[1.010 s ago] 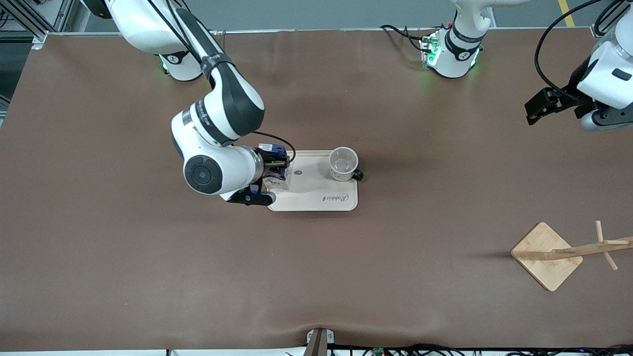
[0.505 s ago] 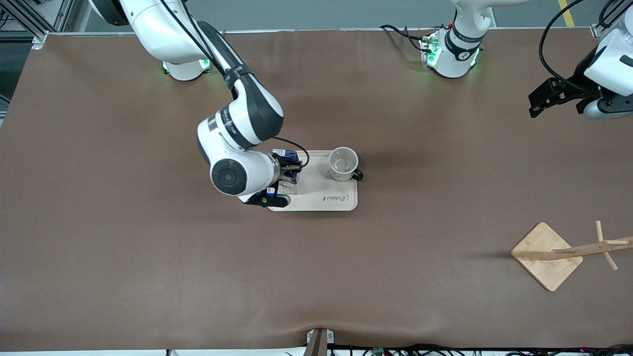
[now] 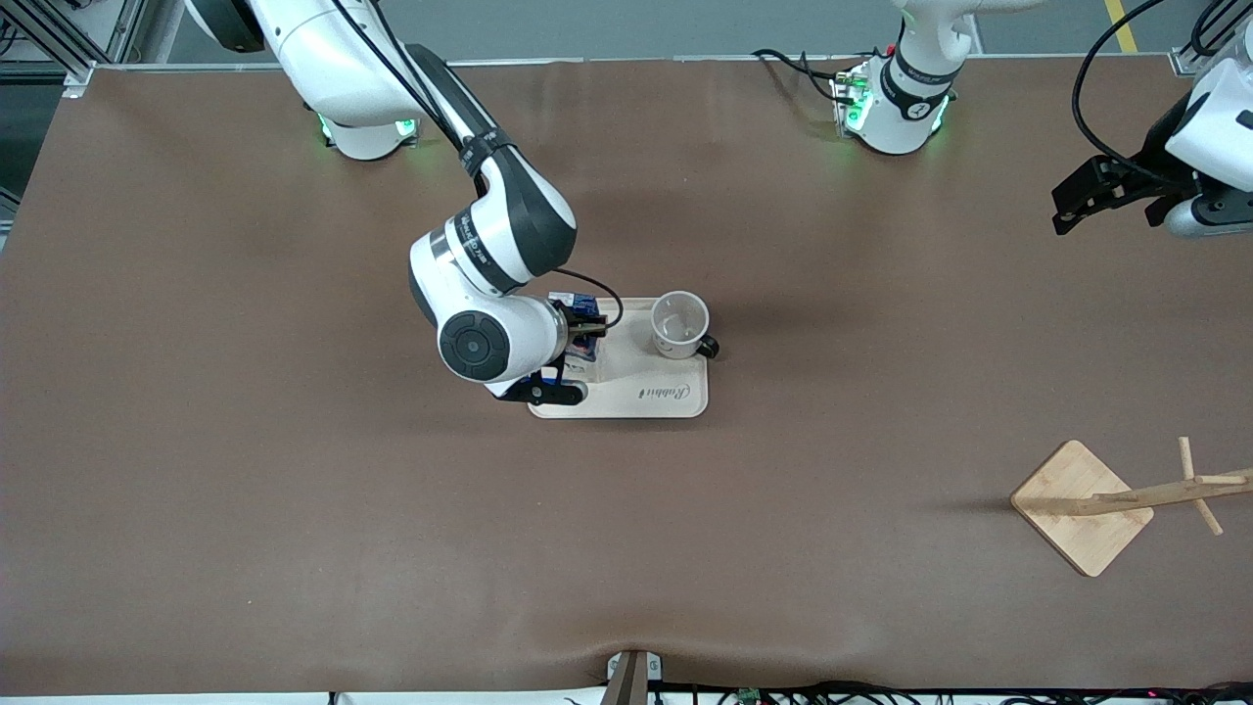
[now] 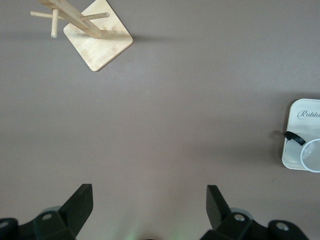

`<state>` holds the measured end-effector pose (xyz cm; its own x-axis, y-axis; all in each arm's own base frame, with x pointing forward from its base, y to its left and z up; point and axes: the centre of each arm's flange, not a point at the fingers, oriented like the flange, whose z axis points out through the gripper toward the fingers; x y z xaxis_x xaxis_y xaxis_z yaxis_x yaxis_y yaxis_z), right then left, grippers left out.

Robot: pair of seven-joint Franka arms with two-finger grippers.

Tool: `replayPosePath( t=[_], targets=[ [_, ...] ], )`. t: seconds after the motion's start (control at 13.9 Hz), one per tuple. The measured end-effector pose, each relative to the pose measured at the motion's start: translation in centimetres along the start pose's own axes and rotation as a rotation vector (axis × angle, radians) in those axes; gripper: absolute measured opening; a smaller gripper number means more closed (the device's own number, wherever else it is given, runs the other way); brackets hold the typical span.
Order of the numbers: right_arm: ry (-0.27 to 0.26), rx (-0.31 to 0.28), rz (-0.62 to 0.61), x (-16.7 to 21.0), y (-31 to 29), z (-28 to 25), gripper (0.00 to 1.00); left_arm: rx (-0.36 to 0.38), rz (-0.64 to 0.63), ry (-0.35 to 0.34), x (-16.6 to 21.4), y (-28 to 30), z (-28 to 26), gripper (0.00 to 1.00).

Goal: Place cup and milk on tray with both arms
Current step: 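Carry the milk carton with the right gripper onto the tray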

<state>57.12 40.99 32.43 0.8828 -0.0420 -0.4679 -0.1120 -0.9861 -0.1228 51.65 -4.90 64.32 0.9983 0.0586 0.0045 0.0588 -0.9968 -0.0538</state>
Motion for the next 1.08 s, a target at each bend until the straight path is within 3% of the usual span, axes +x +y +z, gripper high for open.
replayPosePath(
  t=[0.36, 0.65, 1.08],
  targets=[
    [-0.039, -0.015, -0.015, -0.1, 0.6, 0.5, 0.67, -0.001, 0.001, 0.004, 0.0, 0.1, 0.0, 1.00],
    [-0.049, -0.023, -0.021, 0.0, 0.7, 1.6, 1.00, -0.004, 0.001, 0.022, 0.2, 0.1, -0.3, 1.00],
    [-0.019, -0.003, -0.034, 0.0, 0.5, -0.4, 1.00, -0.005, -0.001, 0.028, 0.2, 0.1, -0.5, 1.00]
  ],
)
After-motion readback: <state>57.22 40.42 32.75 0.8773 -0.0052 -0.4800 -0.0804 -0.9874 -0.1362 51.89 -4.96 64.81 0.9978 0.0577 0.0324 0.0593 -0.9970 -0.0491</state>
